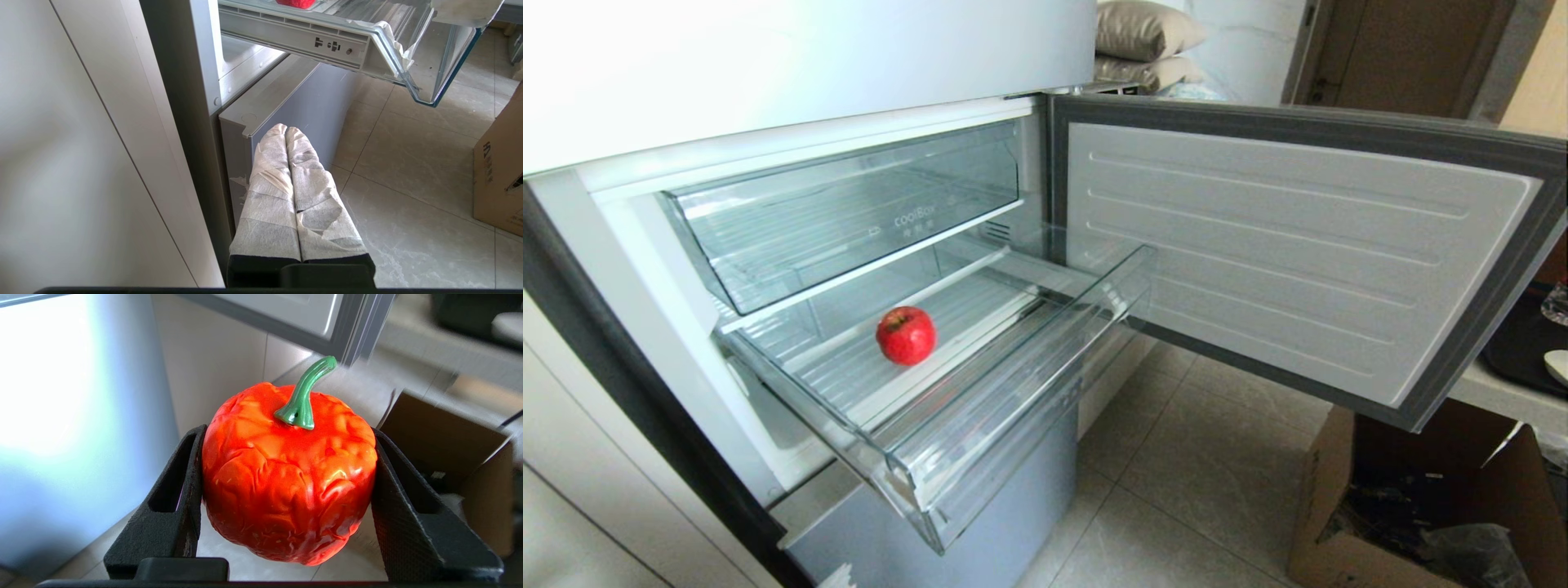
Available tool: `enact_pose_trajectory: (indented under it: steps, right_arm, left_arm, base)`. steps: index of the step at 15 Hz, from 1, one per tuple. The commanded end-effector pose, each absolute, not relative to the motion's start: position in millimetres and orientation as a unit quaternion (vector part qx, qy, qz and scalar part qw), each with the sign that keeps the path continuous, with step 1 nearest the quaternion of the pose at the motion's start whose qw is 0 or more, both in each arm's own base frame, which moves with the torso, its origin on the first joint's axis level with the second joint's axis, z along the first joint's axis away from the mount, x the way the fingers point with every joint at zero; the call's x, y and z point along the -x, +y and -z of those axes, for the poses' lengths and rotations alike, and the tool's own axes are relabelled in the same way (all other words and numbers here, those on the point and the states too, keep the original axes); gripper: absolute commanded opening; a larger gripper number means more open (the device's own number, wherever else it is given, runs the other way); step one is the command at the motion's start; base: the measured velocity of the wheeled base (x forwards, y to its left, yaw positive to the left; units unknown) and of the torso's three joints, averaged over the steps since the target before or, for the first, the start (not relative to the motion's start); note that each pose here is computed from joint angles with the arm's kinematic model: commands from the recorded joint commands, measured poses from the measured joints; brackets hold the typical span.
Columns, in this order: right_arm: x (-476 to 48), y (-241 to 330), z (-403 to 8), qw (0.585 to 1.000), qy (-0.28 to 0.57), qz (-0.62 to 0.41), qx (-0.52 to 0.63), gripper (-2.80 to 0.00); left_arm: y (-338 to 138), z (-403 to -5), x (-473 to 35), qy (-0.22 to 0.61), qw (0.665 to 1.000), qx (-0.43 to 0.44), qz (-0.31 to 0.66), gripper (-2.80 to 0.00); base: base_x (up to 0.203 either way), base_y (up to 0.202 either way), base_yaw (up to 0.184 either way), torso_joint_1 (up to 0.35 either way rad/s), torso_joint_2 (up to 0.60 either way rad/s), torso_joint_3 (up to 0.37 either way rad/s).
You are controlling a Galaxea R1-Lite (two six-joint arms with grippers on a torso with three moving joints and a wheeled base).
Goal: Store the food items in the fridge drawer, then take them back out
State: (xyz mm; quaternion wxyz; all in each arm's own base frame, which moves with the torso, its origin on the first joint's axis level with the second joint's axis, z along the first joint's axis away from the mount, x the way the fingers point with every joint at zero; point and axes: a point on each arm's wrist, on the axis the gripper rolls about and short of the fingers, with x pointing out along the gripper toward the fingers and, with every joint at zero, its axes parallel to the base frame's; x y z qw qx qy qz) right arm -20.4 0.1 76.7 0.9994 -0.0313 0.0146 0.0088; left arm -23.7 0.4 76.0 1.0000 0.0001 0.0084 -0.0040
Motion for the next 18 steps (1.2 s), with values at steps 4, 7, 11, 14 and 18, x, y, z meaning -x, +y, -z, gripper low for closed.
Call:
enact_pose_trajectory:
  steps: [4,7,11,14,18]
  right_arm:
    - [22.7,0.4,-74.9,0.997,0.003,-0.016,0.076,-2.80]
    - [22.7,0.4,-74.9,0.998,0.003,-0.014,0.061,-2.80]
    - [22.8,0.4,-74.8,0.998,0.002,-0.015,0.061,-2.80]
    - [22.8,0.4,-74.8,0.998,0.002,-0.014,0.061,-2.80]
    - [22.7,0.4,-74.5,0.998,0.003,-0.014,0.061,-2.80]
  left_arm:
    - [0.4,-75.5,23.7,0.009,1.000,0.000,0.004,-2.80]
    - [0.4,-75.9,23.8,0.008,1.000,0.000,0.004,-2.80]
    - [0.4,-75.9,23.8,0.008,1.000,0.000,0.004,-2.80]
    - [0.4,-75.9,23.8,0.008,1.000,0.000,0.004,-2.80]
    - [0.4,-75.9,23.8,0.008,1.000,0.000,0.004,-2.80]
  base:
    - [0.000,0.000,0.000,0.000,0.00,0.000]
    - [0.000,0.000,0.000,0.000,0.00,0.000]
    - [0.000,0.000,0.000,0.000,0.00,0.000]
    - [0.000,0.000,0.000,0.000,0.00,0.000]
    - [0.000,0.000,0.000,0.000,0.00,0.000]
